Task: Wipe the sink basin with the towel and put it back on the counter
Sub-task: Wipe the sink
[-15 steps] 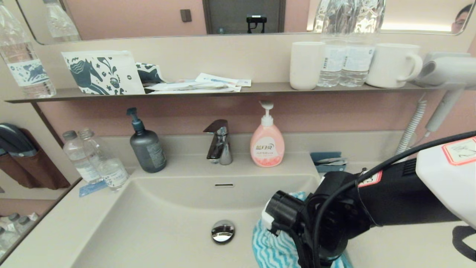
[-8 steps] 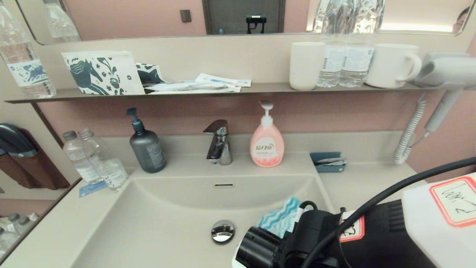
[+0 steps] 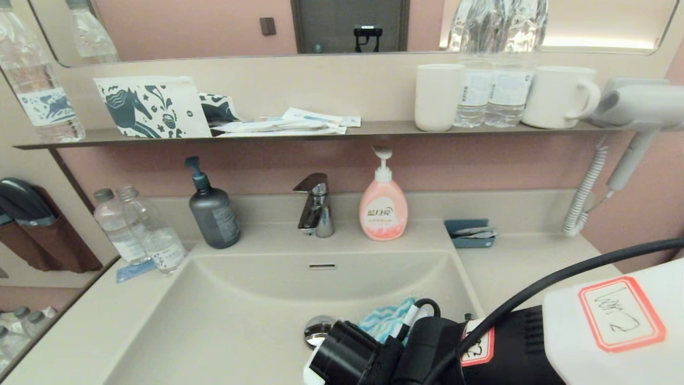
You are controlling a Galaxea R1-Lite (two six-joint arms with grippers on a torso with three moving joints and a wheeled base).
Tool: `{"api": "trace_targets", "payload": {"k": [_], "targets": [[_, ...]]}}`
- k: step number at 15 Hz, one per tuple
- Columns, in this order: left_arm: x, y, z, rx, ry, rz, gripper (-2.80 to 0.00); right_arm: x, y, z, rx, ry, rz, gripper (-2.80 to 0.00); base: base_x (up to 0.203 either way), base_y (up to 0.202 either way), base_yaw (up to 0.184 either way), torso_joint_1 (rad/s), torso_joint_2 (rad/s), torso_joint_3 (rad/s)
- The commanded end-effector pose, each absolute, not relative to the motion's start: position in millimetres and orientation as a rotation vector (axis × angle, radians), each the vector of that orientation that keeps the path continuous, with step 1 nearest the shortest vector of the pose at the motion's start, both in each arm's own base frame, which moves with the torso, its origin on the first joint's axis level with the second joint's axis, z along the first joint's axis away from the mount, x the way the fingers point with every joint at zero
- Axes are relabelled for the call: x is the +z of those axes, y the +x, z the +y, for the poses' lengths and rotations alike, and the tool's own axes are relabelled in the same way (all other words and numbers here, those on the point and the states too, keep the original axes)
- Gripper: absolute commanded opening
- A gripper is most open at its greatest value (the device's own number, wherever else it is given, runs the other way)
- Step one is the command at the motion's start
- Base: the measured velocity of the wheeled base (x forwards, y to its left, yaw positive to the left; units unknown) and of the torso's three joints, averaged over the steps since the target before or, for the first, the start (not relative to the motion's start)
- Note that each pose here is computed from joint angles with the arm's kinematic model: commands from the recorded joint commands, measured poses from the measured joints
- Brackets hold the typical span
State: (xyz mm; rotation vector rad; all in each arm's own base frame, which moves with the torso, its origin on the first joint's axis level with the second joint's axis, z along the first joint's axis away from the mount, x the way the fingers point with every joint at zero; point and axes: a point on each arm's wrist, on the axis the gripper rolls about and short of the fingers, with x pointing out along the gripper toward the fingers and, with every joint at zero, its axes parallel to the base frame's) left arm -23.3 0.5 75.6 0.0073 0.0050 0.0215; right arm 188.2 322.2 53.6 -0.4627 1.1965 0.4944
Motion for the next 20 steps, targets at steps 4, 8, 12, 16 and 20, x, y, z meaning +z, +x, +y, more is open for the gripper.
{"api": "trace_targets", "payload": {"k": [4,8,12,16,20], "targets": [[75.7,-23.2,0.5,0.021,0.008,0.006,-2.8,77.7,212.5,294.5,0.487,-0.397,1.227,-2.8,0.0,0.0,0.0,0.0,0.0,0.0],[75.7,-23.2,0.5,0.021,0.008,0.006,-2.8,96.4,221.2,273.3,0.455,-0.393,1.236,-2.8,0.0,0.0,0.0,0.0,0.0,0.0],[75.7,-23.2,0.5,0.021,0.008,0.006,-2.8,80.8,223.4,269.6,0.348,-0.493,1.256,-2.8,0.0,0.0,0.0,0.0,0.0,0.0],[75.7,-23.2,0.5,0.021,0.008,0.006,-2.8,48.3,221.3,281.3,0.291,-0.565,1.286,-2.8,0.0,0.0,0.0,0.0,0.0,0.0],[75.7,-23.2,0.5,0.021,0.008,0.006,-2.8,20.5,230.3,303.8,0.213,-0.556,1.266,-2.8,0.0,0.0,0.0,0.0,0.0,0.0]]}}
